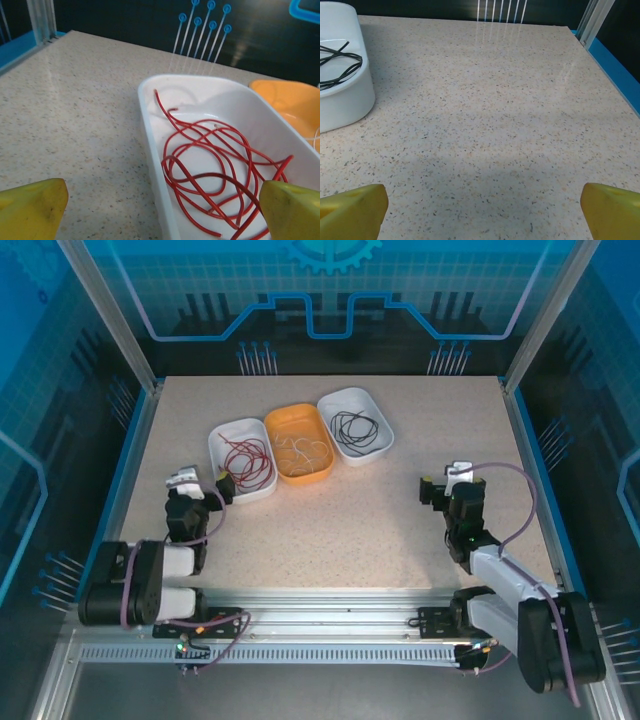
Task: Untangle the cables
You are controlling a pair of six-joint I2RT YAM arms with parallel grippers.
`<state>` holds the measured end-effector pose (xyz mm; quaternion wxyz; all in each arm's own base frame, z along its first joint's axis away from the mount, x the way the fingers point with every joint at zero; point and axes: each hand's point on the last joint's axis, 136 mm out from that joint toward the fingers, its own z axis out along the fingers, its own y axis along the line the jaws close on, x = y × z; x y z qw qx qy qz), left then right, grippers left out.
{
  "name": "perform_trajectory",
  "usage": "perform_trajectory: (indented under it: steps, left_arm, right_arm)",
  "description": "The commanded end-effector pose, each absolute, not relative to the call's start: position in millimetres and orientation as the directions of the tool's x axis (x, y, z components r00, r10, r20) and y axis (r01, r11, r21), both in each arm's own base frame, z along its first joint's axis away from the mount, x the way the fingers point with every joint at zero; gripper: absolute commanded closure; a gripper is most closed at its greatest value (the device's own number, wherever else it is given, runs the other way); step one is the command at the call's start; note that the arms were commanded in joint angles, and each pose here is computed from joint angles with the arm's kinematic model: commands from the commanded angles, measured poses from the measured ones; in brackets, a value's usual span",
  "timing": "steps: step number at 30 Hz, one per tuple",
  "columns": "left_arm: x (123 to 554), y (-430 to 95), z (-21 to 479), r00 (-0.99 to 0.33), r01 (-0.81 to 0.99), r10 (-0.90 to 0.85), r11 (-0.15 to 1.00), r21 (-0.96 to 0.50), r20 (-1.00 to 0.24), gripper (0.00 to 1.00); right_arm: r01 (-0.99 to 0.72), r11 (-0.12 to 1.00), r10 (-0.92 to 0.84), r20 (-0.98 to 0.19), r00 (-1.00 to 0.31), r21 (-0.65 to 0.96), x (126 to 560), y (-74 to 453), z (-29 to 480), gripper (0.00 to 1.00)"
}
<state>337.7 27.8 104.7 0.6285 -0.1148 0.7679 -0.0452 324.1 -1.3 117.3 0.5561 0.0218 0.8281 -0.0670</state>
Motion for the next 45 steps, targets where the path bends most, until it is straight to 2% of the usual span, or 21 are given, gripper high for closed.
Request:
perform_trajectory:
  steps: [1,13,20,24,30,45]
  left_arm:
    - [349,22,129,-0.071,-0.035,-0.212,0.977,-0.210,-0.975,0.01]
    - [372,17,106,-0.184,-0.004,-0.223,0.974,-0.226,-0.957,0.01]
    - [392,-3,98,-0.308,0.074,-0.148,0.981,-0.179,-0.940,0.01]
    - [394,-4,98,-0.314,0.065,-0.139,0.984,-0.167,-0.939,0.01]
    - [394,-5,98,-0.315,0.068,-0.136,0.984,-0.166,-0.939,0.01]
    - [394,-6,98,-0.316,0.073,-0.129,0.984,-0.160,-0.940,0.01]
  right_arm:
    - [0.078,0.994,-0.053,-0.958,-0.283,-0.078,333,2,132,0.00]
    - [-0.028,0.998,-0.061,-0.976,-0.210,-0.057,362,21,135,0.00]
    - [-0.095,0.991,-0.110,-0.978,-0.175,-0.094,373,32,122,0.00]
    - [-0.119,0.988,-0.118,-0.978,-0.173,-0.098,377,36,110,0.00]
    - [-0.194,0.981,-0.091,-0.942,-0.322,-0.028,399,39,98,0.00]
    - [-0.176,0.984,-0.062,-0.957,-0.285,-0.011,392,32,101,0.00]
